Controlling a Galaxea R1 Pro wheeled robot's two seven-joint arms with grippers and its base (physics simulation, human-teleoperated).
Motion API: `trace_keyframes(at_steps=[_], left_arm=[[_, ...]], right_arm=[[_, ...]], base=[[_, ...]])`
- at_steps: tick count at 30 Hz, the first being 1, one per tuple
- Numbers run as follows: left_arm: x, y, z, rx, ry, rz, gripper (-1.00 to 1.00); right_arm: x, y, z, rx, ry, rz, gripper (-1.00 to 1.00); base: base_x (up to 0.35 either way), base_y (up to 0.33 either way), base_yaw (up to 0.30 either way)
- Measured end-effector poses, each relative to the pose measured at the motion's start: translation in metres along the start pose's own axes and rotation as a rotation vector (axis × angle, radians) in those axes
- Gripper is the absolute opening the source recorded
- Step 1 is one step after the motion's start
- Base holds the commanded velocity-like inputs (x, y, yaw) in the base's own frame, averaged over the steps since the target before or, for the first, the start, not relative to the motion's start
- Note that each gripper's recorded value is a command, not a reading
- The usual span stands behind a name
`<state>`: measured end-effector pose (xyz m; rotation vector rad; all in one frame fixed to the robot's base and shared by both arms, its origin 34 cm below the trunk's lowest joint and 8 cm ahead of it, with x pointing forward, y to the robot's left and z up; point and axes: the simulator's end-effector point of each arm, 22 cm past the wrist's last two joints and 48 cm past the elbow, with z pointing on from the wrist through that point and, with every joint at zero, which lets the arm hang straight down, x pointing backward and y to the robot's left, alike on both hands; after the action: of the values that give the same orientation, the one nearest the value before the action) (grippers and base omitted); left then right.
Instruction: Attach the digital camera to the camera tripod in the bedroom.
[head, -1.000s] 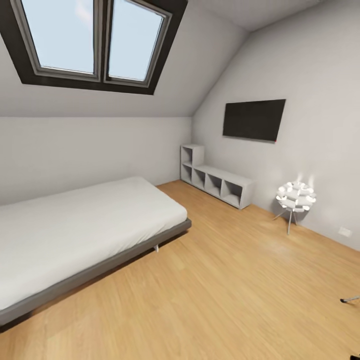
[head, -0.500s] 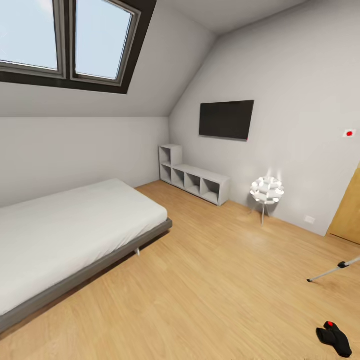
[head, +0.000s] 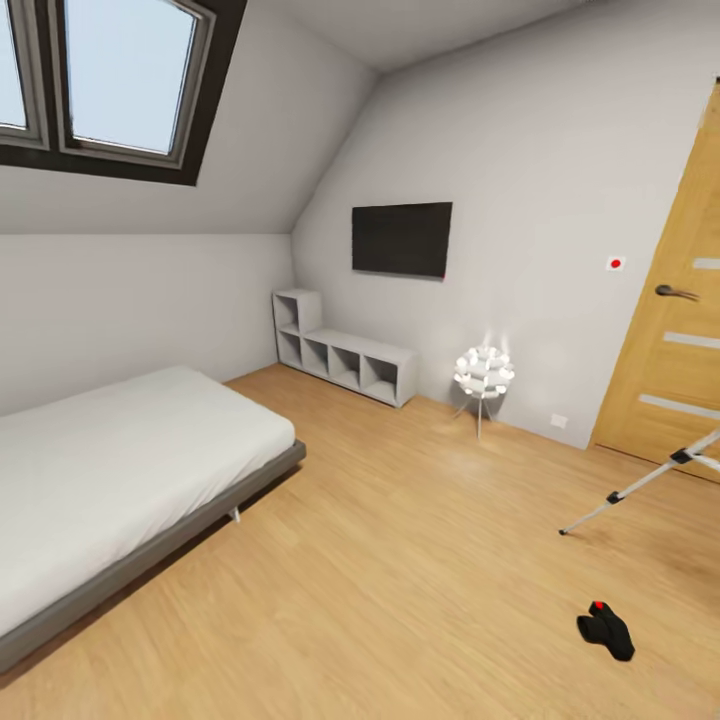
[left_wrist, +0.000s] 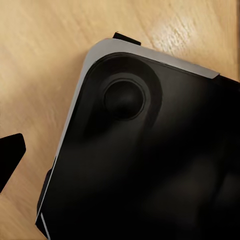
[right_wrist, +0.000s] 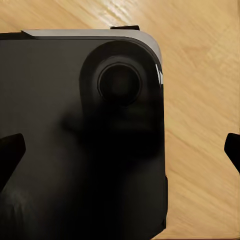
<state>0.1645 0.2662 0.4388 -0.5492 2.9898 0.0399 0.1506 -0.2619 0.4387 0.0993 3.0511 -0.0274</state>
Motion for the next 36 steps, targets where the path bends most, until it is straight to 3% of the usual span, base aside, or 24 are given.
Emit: trace_keyframes(at_steps=[36], left_arm=[[0.0000, 0.0003, 0.0000, -0.001, 0.000, -0.001, 1.00]], right_arm=[[0.0000, 0.0000, 0.0000, 0.000, 0.000, 0.000, 1.00]], base=[[0.000, 0.000, -0.292]])
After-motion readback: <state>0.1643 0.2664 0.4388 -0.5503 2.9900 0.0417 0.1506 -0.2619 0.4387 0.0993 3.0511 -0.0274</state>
